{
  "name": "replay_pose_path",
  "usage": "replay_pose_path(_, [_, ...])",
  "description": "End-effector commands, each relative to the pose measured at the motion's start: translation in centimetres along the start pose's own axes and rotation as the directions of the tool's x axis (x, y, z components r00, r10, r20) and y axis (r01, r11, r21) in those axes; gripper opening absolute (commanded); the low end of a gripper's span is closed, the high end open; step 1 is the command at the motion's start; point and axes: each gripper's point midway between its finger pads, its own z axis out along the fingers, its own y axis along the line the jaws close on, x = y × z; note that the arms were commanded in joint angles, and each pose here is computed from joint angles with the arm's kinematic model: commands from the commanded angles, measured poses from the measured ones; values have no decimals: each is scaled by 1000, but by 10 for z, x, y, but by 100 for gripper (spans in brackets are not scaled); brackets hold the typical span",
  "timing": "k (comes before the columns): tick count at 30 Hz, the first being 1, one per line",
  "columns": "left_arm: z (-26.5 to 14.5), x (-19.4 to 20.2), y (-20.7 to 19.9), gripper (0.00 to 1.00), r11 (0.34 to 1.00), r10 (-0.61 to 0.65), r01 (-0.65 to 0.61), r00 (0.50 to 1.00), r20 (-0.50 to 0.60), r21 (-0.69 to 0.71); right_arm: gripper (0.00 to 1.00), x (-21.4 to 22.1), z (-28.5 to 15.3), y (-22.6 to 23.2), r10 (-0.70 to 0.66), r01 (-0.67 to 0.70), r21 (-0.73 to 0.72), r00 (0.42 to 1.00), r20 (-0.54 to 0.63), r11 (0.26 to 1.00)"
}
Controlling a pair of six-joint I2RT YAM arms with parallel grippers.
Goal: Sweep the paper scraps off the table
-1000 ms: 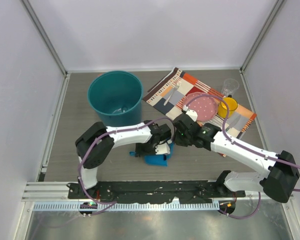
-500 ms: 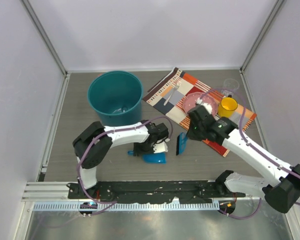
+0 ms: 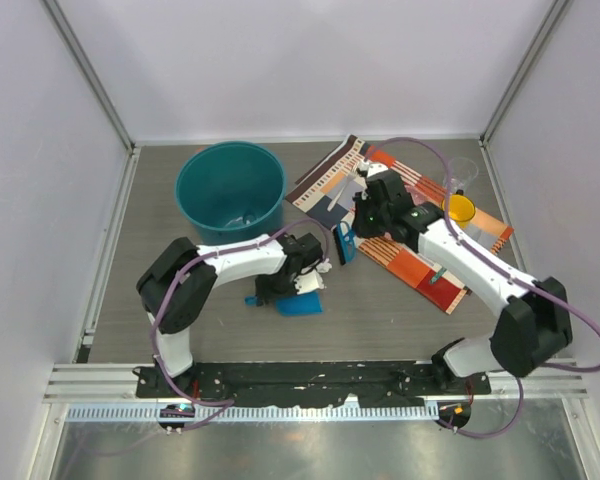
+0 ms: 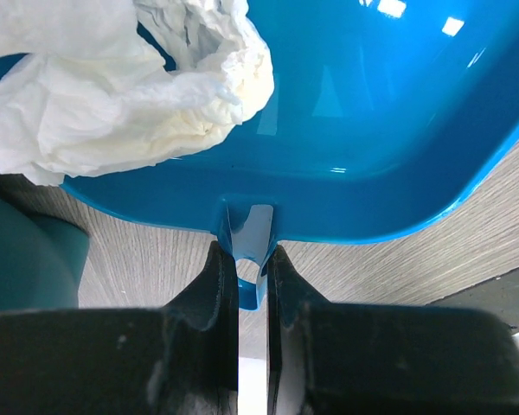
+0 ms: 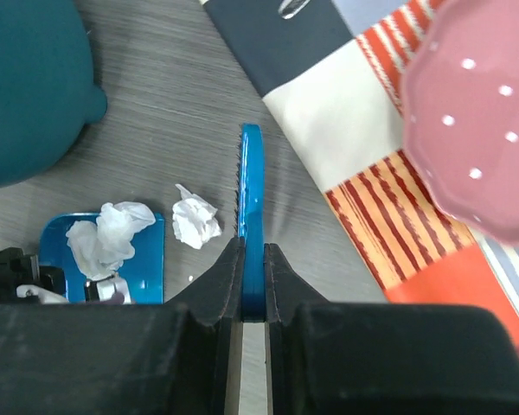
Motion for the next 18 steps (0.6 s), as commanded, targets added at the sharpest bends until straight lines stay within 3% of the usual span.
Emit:
replay_pose_path(1, [-3, 5, 5, 0, 999, -42, 43, 999, 5, -13, 1, -23, 22, 29, -75, 80, -155, 996, 37, 985])
replay_pose_path(5, [-3, 1, 10, 0, 998, -57, 57, 998, 11, -19, 1, -17, 34, 26, -85, 84, -184, 996, 4, 979])
replay_pose_path(11, [-5, -10, 22, 0, 996, -68, 69, 997, 23, -49, 1, 23, 41, 55, -59, 20, -393, 994, -88, 919])
replay_pose_path(18, [-1, -19, 30, 0, 995, -70, 72, 997, 31, -68, 1, 36, 21, 71, -24, -16, -505, 997, -73, 863])
